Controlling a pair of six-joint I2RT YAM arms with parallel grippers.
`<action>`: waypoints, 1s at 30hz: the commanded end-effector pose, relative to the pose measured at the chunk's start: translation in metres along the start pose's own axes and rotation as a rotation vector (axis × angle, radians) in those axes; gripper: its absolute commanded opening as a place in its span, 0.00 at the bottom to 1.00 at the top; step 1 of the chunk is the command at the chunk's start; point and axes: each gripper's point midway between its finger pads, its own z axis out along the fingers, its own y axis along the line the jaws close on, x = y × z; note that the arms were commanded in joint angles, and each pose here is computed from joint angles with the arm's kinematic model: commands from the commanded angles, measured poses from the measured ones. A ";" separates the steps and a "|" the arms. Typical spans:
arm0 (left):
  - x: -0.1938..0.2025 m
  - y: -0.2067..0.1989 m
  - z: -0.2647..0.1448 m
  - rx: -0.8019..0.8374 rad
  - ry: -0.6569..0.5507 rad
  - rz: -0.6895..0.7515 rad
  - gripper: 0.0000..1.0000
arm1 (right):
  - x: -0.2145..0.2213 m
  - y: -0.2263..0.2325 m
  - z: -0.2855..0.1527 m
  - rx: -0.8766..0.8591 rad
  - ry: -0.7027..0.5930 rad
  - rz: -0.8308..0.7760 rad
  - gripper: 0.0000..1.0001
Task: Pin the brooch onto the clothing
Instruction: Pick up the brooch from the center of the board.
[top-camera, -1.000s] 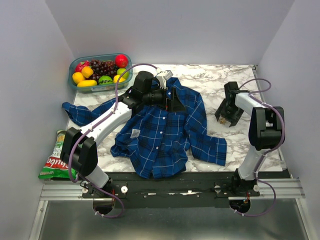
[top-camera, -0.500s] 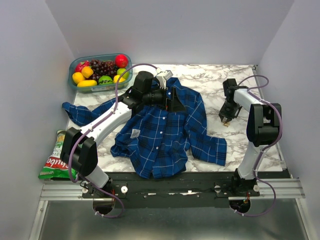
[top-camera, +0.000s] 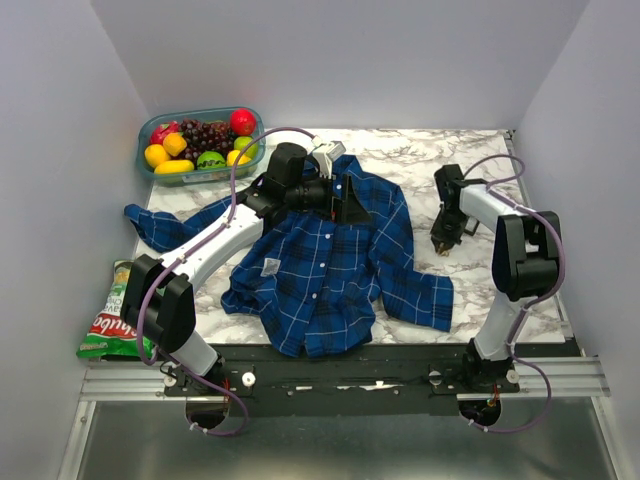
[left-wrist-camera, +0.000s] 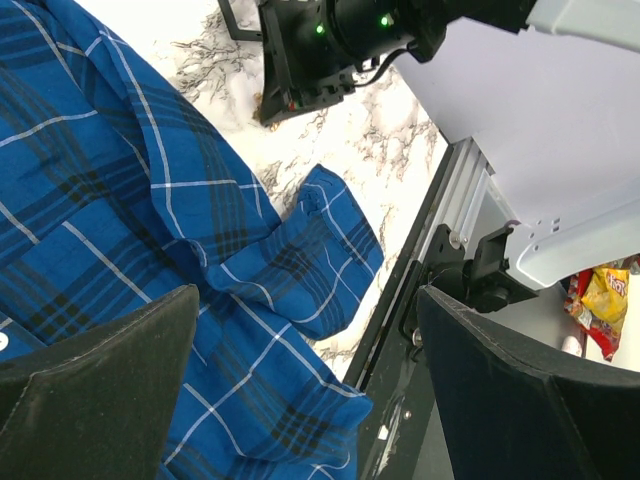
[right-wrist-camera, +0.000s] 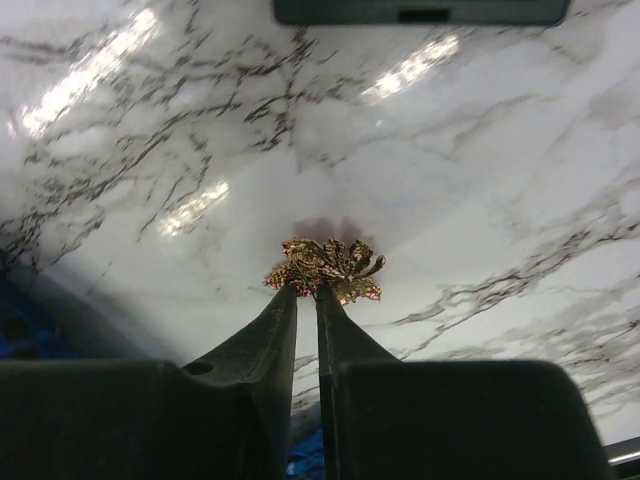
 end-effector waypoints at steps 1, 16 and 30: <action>-0.004 -0.009 -0.006 0.026 -0.015 0.012 0.99 | 0.026 0.023 -0.004 -0.040 0.041 -0.036 0.20; -0.003 -0.008 -0.005 0.025 -0.012 0.010 0.99 | 0.049 0.065 -0.016 -0.172 -0.003 -0.013 0.01; -0.004 -0.007 -0.007 0.016 -0.015 0.020 0.99 | 0.025 0.052 -0.057 -0.222 -0.142 0.028 0.00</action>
